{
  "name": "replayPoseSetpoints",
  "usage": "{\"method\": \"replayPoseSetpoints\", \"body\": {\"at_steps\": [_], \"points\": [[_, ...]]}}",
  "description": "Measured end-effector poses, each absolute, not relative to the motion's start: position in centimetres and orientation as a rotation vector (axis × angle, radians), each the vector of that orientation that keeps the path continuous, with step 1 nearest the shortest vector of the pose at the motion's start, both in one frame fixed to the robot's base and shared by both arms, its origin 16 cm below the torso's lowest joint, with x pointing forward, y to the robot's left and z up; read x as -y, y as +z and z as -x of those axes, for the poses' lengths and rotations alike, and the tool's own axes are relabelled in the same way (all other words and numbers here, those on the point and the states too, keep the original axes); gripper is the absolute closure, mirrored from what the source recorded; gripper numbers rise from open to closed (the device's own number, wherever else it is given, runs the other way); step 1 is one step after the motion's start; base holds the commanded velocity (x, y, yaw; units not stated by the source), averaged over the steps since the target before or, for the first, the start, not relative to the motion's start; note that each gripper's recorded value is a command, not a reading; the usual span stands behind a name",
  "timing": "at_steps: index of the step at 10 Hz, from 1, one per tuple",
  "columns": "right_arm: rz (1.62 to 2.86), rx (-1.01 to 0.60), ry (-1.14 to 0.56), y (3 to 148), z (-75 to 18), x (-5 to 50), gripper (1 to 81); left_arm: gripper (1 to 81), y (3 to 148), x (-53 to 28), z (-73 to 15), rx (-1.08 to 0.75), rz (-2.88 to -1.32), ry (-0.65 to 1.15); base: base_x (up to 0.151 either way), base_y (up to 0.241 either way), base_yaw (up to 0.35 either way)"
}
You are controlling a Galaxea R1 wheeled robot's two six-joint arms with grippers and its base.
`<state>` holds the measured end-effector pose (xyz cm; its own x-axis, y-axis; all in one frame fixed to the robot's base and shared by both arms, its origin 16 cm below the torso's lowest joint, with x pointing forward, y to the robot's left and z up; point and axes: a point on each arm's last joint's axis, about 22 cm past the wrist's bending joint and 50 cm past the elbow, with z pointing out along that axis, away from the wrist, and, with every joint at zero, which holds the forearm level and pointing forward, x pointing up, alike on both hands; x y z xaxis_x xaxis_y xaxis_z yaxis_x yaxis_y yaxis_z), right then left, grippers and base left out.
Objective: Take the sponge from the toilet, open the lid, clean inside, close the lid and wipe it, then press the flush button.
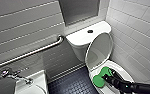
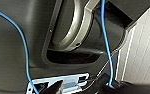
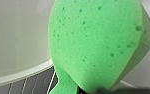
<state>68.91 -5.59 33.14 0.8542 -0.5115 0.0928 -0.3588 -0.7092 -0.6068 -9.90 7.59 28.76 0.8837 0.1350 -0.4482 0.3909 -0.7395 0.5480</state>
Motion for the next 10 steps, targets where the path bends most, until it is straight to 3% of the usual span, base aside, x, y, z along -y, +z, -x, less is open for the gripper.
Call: {"method": "replayPoseSetpoints", "body": {"at_steps": [6, 10], "points": [[2.282, -0.622, -0.237, 30.4, -74.2, 4.2, 81.1, 1.0, 28.8, -7.6, 9.9, -0.377, -2.385, -0.506, 0.000, 0.000, 0.000], [2.173, -0.571, -0.071, 29.9, -70.5, 0.8, 81.1, 1.0, 28.6, -7.9, 10.1, -0.375, -2.393, -0.511, 0.000, 0.000, 0.000]]}}
